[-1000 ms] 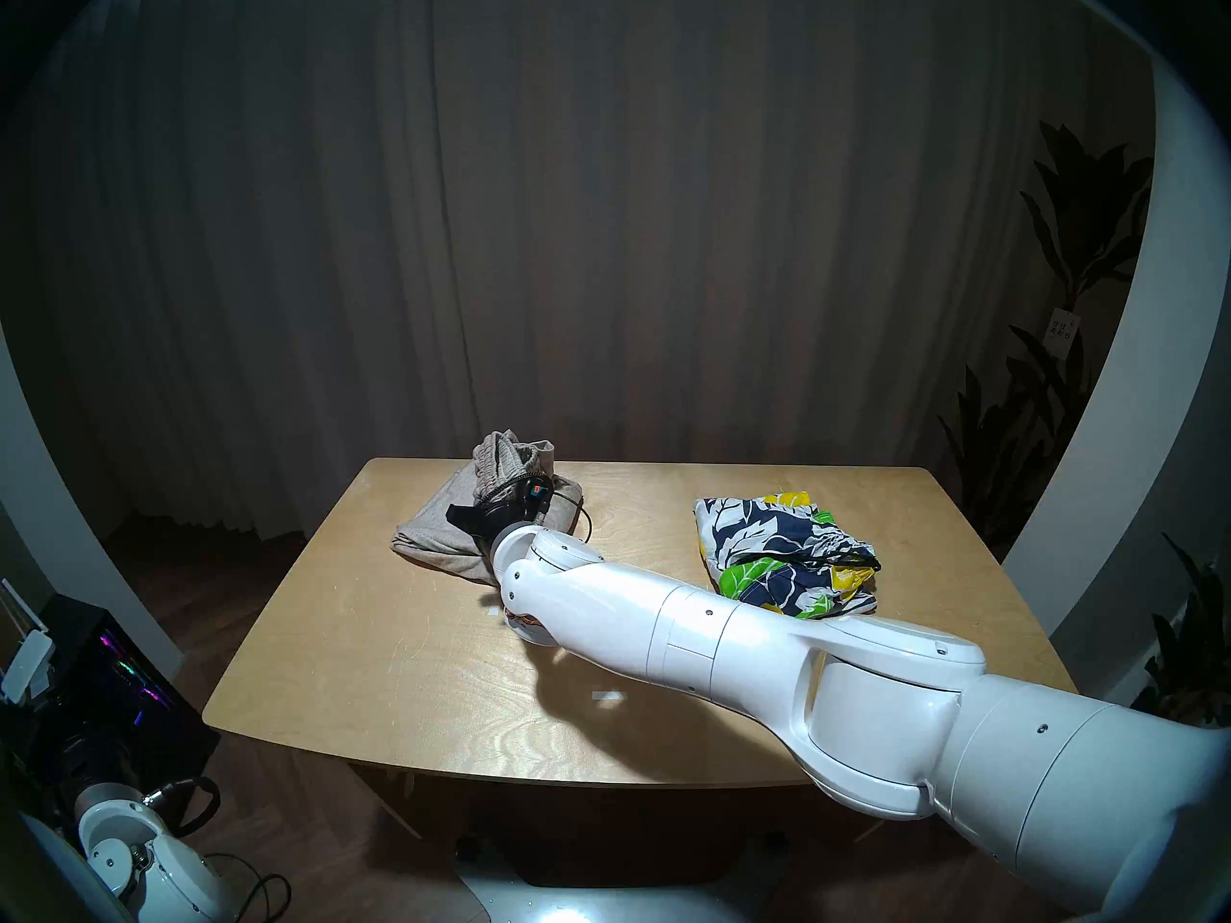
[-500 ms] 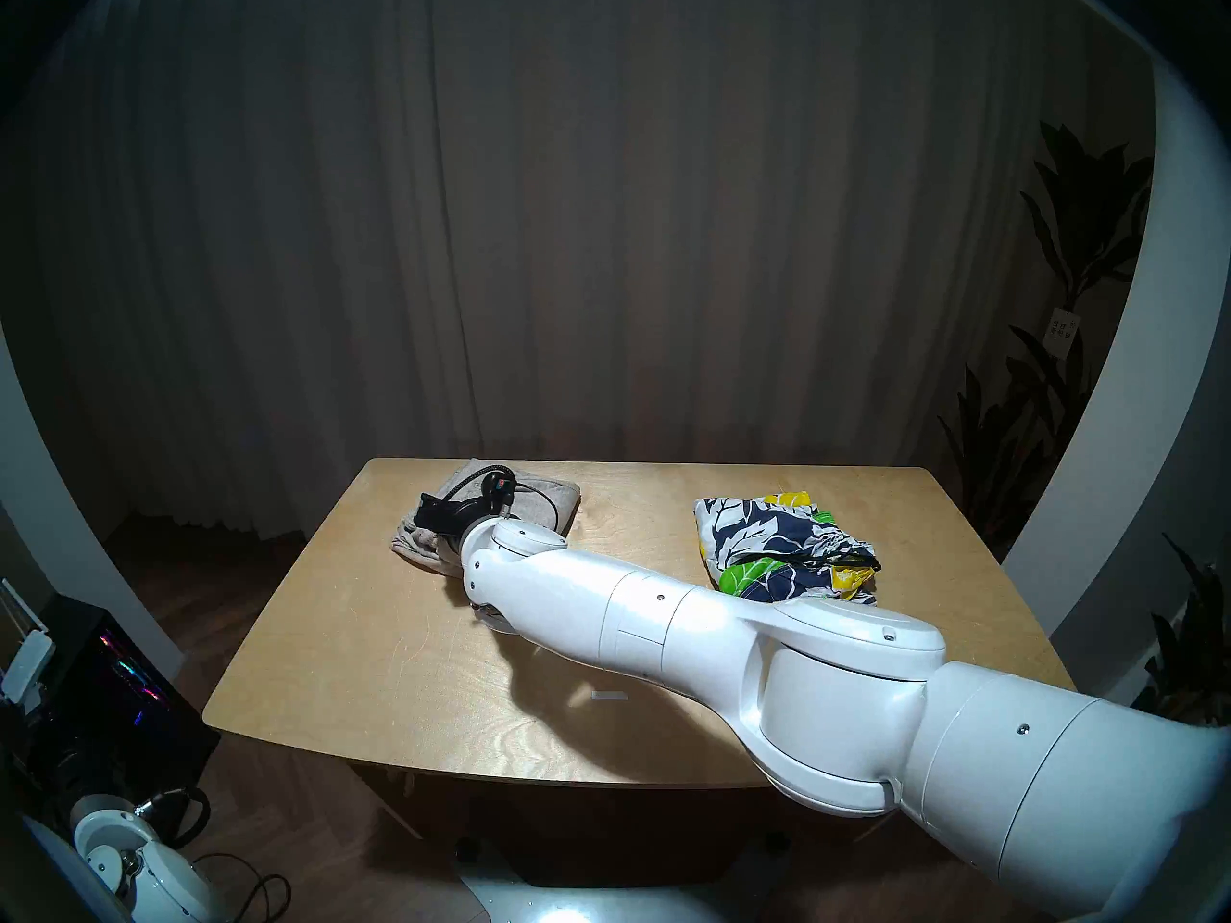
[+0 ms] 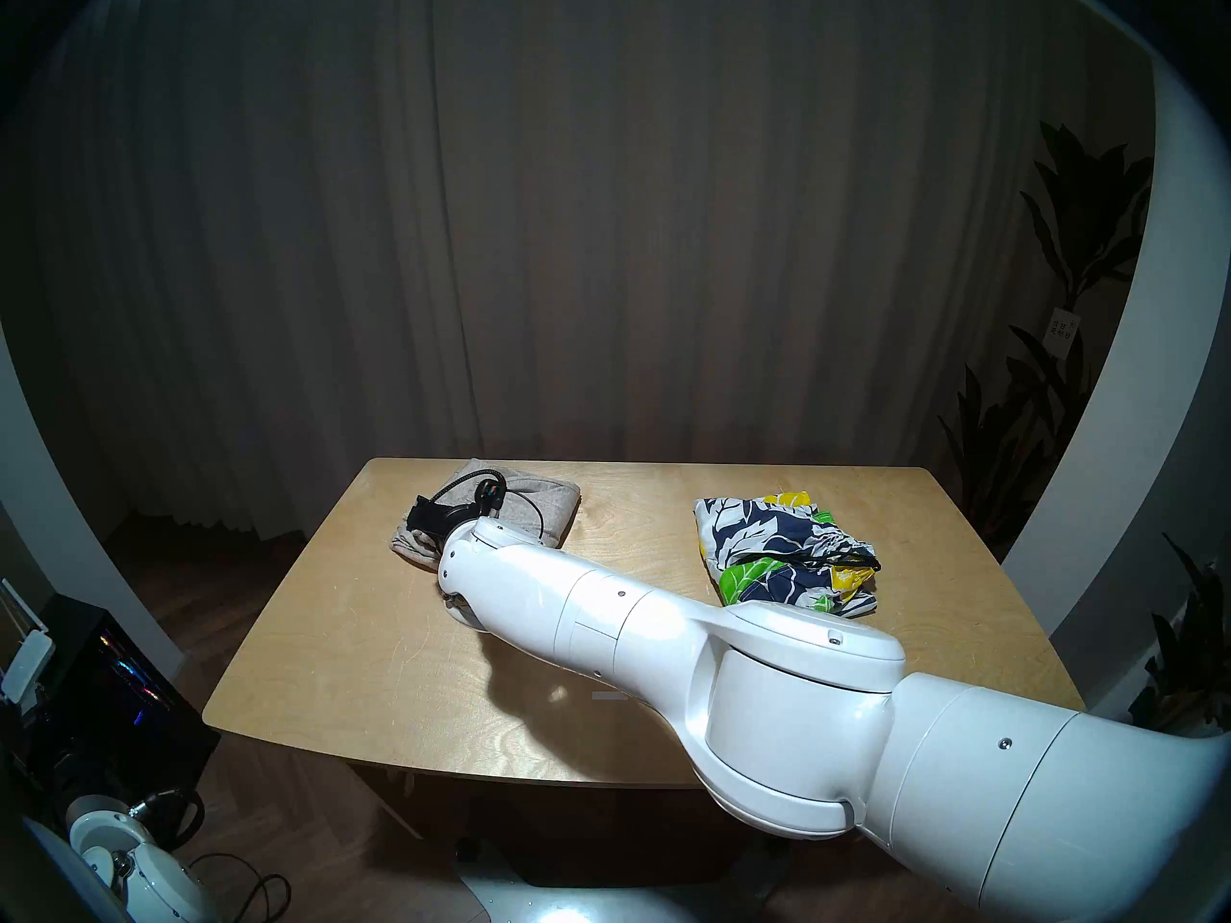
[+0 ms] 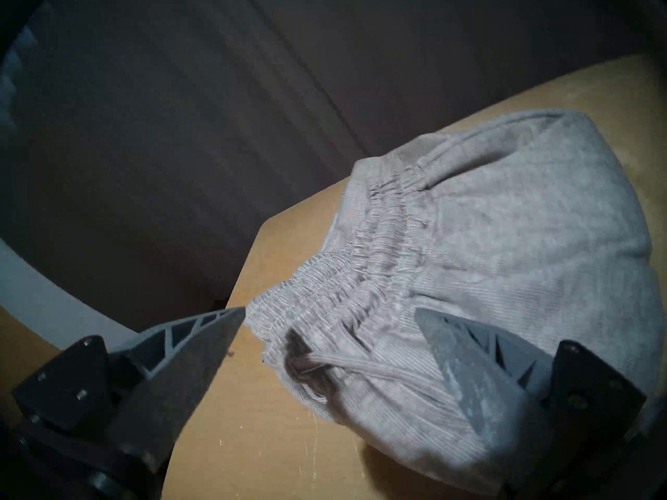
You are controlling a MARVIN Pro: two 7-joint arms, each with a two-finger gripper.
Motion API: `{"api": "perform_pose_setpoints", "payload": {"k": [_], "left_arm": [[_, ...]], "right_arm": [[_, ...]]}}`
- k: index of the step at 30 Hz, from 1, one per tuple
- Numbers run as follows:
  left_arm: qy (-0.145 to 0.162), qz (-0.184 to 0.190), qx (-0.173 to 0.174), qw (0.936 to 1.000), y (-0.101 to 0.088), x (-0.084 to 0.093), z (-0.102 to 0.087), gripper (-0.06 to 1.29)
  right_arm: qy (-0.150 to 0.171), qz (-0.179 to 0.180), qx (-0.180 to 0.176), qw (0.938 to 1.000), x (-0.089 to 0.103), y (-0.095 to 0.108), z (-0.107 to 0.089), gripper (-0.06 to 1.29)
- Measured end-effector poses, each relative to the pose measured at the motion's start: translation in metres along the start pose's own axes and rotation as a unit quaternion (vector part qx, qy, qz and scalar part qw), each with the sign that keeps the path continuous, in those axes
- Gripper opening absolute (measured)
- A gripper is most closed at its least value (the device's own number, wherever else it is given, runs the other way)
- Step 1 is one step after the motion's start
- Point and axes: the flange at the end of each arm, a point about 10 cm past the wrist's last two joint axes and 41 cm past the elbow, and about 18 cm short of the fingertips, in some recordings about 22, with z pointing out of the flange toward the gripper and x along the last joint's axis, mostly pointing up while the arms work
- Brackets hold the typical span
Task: Fold pants twice and stack them
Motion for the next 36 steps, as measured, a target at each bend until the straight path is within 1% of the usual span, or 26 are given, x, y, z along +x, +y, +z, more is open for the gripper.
{"api": "perform_pose_setpoints", "payload": {"k": [3, 9, 15, 22, 29, 31, 36], "left_arm": [[-0.007, -0.002, -0.002, 1.0, 0.001, -0.002, 0.001, 1.23], [-0.025, -0.008, -0.011, 0.9996, 0.004, -0.008, 0.003, 1.23], [-0.045, -0.015, -0.017, 0.9987, 0.007, -0.016, 0.004, 1.23], [-0.074, -0.025, -0.017, 0.9968, 0.006, -0.03, 0.002, 1.23], [-0.094, -0.032, -0.018, 0.9949, 0.004, -0.041, -0.001, 1.23], [-0.101, -0.034, -0.019, 0.9942, 0.004, -0.045, -0.003, 1.23], [-0.109, -0.036, -0.022, 0.9931, 0.004, -0.05, -0.004, 1.23]], "right_arm": [[-0.005, 0.033, -0.021, 0.9992, -0.001, 0.007, 0.002, 1.23], [-0.013, 0.091, -0.053, 0.9943, 0.0, 0.016, 0.004, 1.22], [-0.016, 0.128, -0.07, 0.9892, 0.007, 0.017, 0.006, 1.22], [-0.018, 0.152, -0.087, 0.9844, 0.016, 0.022, 0.008, 1.22], [-0.027, 0.159, -0.095, 0.9823, 0.02, 0.024, 0.008, 1.21], [-0.031, 0.161, -0.1, 0.9814, 0.02, 0.024, 0.008, 1.19], [-0.036, 0.162, -0.108, 0.9802, 0.02, 0.027, 0.008, 1.19]]}}
